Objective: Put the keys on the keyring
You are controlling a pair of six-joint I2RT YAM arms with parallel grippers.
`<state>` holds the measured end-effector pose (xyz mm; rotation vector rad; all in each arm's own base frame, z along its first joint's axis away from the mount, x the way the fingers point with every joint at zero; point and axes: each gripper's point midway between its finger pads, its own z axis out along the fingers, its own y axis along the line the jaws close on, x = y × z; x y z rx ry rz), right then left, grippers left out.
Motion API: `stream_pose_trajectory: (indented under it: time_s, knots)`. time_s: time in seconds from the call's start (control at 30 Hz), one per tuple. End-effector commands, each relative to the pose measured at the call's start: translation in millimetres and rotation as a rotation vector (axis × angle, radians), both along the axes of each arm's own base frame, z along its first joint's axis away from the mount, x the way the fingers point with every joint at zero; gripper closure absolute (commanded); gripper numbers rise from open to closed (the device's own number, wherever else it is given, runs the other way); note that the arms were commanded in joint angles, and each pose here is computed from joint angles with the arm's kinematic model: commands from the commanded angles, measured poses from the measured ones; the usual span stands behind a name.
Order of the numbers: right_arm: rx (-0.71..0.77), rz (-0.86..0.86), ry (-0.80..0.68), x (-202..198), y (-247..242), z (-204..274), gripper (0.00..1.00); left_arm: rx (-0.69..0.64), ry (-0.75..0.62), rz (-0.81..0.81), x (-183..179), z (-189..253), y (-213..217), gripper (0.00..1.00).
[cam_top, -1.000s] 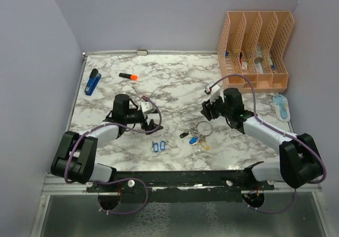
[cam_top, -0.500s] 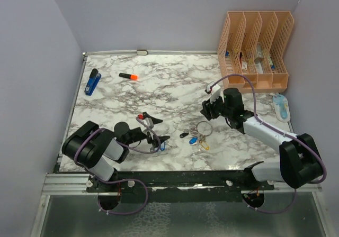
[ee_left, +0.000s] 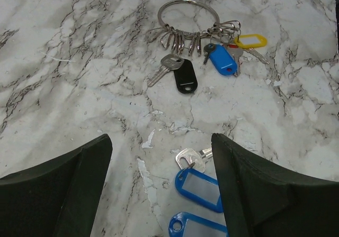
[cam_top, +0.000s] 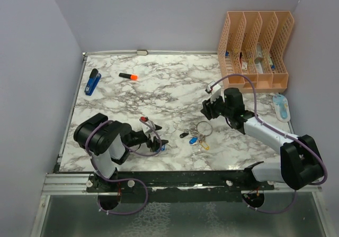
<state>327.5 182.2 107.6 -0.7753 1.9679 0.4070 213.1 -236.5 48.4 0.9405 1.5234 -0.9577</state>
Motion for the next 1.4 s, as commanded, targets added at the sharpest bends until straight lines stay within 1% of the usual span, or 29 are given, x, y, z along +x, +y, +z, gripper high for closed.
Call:
stream_pose_trajectory:
  time_s: [0.0, 0.2, 0.3, 0.5, 0.63, 0.73, 0.83, 1.13, 1.17, 1.23, 1.3, 1.37]
  knots:
    - [0.012, -0.004, -0.049, 9, 4, 17, 0.52, -0.119, -0.154, -0.022, 7, 43, -11, 0.22]
    - [-0.005, 0.013, -0.019, 8, 5, 8, 0.55, -0.115, -0.096, -0.014, 11, 30, -21, 0.25]
    - [-0.029, 0.015, 0.009, 7, 4, 1, 0.56, -0.110, -0.088, -0.015, 10, 27, -24, 0.26]
    - [-0.032, 0.023, 0.006, 5, 3, -2, 0.56, -0.105, -0.084, -0.009, 11, 25, -24, 0.27]
    - [-0.033, 0.026, 0.011, 6, 4, -2, 0.56, -0.100, -0.083, -0.006, 10, 23, -24, 0.32]
    - [-0.037, 0.026, 0.011, 6, 4, -2, 0.57, -0.094, -0.081, -0.003, 12, 21, -24, 0.41]
    - [-0.040, 0.024, 0.013, 5, 3, -3, 0.56, -0.086, -0.065, -0.004, 14, 18, -26, 0.45]
    - [-0.037, 0.025, 0.027, 4, 4, -5, 0.57, -0.037, -0.052, 0.006, 15, 9, -25, 0.47]
    - [-0.038, 0.025, 0.031, 4, 3, -5, 0.56, -0.020, -0.059, 0.012, 16, 8, -23, 0.47]
    - [-0.039, 0.025, 0.031, 3, 3, -5, 0.56, 0.033, -0.064, 0.046, 22, 2, -17, 0.43]
    - [-0.037, 0.023, 0.029, 4, 4, -5, 0.56, 0.074, -0.044, 0.070, 27, -4, -14, 0.42]
    - [-0.032, 0.025, 0.027, 5, 5, -4, 0.56, 0.075, -0.044, 0.073, 28, -4, -14, 0.42]
